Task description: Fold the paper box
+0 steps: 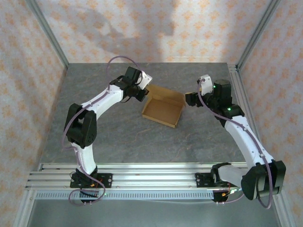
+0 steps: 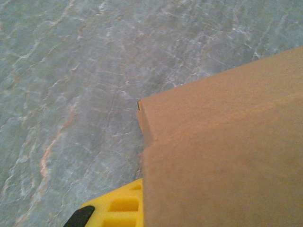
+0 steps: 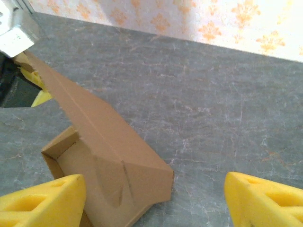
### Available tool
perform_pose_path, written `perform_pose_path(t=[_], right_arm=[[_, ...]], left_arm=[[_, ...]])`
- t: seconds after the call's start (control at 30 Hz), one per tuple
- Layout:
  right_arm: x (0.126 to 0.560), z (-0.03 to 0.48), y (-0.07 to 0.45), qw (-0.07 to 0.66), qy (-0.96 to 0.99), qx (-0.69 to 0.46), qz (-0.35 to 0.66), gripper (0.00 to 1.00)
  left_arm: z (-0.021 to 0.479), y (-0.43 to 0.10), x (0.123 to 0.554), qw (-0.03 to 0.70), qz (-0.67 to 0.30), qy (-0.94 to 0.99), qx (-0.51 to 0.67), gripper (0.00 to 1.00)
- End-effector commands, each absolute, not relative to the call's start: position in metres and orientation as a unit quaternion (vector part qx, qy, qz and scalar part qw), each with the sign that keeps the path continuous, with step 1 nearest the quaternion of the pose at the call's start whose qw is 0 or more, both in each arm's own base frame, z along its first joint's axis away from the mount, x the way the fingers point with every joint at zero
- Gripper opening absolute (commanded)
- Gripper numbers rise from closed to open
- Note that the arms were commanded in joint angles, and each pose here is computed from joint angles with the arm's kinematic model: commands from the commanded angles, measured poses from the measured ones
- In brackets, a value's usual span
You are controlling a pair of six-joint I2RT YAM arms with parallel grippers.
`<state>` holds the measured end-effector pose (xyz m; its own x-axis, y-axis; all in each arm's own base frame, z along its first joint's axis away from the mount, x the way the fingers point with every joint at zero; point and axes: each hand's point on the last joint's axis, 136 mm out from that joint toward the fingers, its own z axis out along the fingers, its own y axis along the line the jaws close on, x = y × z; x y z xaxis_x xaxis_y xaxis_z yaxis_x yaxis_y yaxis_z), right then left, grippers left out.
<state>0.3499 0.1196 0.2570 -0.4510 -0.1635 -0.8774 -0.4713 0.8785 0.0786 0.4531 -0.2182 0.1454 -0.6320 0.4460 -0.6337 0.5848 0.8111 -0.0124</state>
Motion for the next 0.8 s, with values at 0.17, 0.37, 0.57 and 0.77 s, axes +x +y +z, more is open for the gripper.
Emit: perform_pose_path(t=[0.17, 0.37, 0.57, 0.77], right_arm=[[0.33, 0.256, 0.152, 0.471, 0.826, -0.28, 0.133, 0.78], [0.347, 0.228, 0.146, 0.445, 0.846, -0.282, 0.085, 0.72], [0.36, 0.199, 0.141, 0.4, 0.865, -0.292, 0.073, 0.57], [0.367, 0.185, 0.139, 0.39, 0.871, -0.288, 0.08, 0.34]], left_arm=[[0.163, -0.218, 0.453, 0.337, -0.074, 0.897, 0.276, 0.0], [0.163, -0.221, 0.453, 0.337, -0.077, 0.896, 0.277, 0.0], [0.16, -0.222, 0.453, 0.334, -0.08, 0.897, 0.277, 0.0], [0.16, -0.223, 0.453, 0.335, -0.08, 0.897, 0.279, 0.0]])
